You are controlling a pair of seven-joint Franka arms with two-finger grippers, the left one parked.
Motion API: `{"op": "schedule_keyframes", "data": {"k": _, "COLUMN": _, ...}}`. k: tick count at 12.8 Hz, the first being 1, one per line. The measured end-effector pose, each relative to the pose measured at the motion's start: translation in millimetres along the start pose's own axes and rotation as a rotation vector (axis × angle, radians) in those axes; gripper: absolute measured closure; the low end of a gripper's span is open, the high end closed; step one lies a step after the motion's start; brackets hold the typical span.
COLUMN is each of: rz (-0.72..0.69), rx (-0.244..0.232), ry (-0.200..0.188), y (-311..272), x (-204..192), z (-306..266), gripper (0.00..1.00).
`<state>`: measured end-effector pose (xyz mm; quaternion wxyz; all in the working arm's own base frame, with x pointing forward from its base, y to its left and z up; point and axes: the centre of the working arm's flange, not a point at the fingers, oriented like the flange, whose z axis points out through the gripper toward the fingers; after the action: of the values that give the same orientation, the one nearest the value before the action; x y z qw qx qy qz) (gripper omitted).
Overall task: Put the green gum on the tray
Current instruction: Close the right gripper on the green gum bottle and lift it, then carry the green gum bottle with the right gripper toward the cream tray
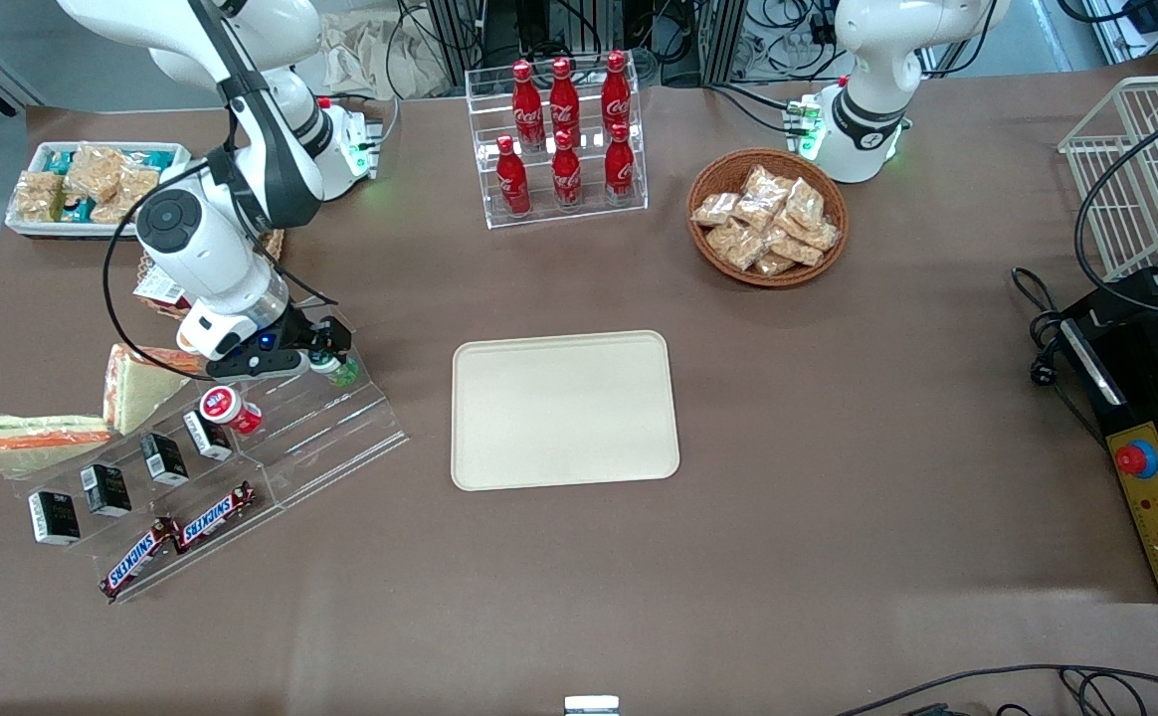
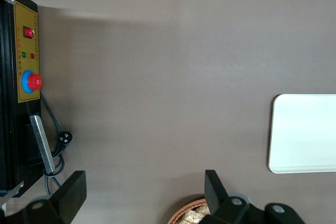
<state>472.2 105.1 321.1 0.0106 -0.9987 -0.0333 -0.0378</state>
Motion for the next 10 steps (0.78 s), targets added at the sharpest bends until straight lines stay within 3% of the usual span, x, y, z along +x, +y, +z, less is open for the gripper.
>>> {"op": "schedule_keyframes", "data": {"k": 3, "rz": 0.004, "rx": 0.0, "ry": -0.005, "y": -4.8, "x": -3.7, "z": 6.2, "gripper": 0.0}}
{"op": "schedule_keyframes", "data": {"k": 7, "rz": 0.028, "rx": 0.0, "ry": -0.006, "y": -9.8, "x": -4.8, "z": 6.5, "gripper": 0.41}}
{"op": "schedule_keyframes", "data": {"k": 10, "rz": 0.027, "rx": 0.001, "ry": -0.005, "y": -12.9, "x": -5.3, "z": 6.0, "gripper": 0.41}}
